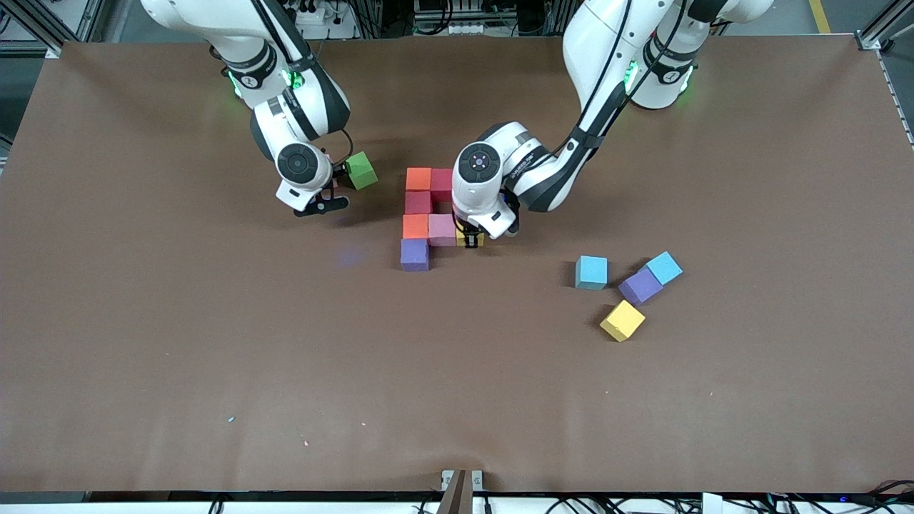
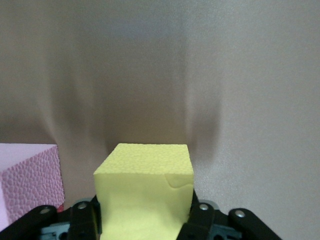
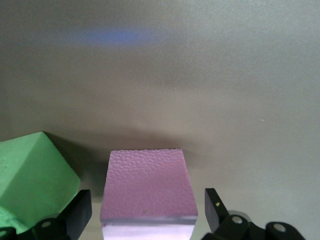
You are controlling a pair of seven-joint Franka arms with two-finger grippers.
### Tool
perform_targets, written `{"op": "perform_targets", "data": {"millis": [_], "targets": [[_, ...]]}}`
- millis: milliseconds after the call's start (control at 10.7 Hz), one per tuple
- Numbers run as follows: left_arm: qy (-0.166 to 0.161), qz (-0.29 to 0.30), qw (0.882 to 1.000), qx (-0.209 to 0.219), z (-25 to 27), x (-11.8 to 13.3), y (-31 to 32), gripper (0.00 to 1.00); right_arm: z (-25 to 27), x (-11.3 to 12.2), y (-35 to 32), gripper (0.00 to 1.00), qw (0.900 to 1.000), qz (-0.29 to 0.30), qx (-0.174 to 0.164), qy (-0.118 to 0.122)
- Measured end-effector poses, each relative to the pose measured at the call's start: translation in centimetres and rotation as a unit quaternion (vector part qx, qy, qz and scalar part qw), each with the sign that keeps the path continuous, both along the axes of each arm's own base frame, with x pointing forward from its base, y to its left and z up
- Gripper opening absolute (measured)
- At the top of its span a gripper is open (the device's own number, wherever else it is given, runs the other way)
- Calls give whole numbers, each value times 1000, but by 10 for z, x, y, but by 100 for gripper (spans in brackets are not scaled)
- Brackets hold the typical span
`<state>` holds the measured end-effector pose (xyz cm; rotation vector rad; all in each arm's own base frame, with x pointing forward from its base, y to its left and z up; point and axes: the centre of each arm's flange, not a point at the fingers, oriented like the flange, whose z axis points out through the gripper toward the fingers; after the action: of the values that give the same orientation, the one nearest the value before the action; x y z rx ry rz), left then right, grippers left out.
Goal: Arrange 11 blocks into digit 3
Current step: 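Place the yellow cube with the left gripper while the right gripper grasps pink, then carry the pink cube with the right gripper while the left gripper grasps yellow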
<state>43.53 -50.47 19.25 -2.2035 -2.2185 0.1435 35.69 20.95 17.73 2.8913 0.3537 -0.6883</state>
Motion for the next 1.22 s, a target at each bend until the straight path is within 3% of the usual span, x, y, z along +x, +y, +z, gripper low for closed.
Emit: {"op": "perform_targets", "data": {"millis": [94, 187, 375, 468, 843, 1030, 1218], "targets": [[0, 0, 1000, 0, 0, 0, 0, 63, 0, 0, 0, 100, 1000, 1, -1, 0], [0, 0, 1000, 0, 0, 0, 0, 74, 0, 0, 0, 99, 1000, 3, -1, 0], [-1, 0, 1000, 0, 0, 1, 0, 96, -1, -1, -1, 73, 1000, 4, -1, 0], [-2, 0, 1000, -2, 4, 1, -1, 100, 1, 0, 0, 60, 1000, 4, 0, -2], [-19, -13, 1000, -9, 73, -3, -12, 100, 9, 11, 5, 55, 1000, 3, 9, -18], [-27, -30, 999, -3, 116, 1, -3, 100, 26, 38, 8, 55, 999, 1, 26, -41], [-30, -50, 998, 5, 146, 16, 19, 100, 49, 74, -1, 55, 998, 5, 42, -45]]}}
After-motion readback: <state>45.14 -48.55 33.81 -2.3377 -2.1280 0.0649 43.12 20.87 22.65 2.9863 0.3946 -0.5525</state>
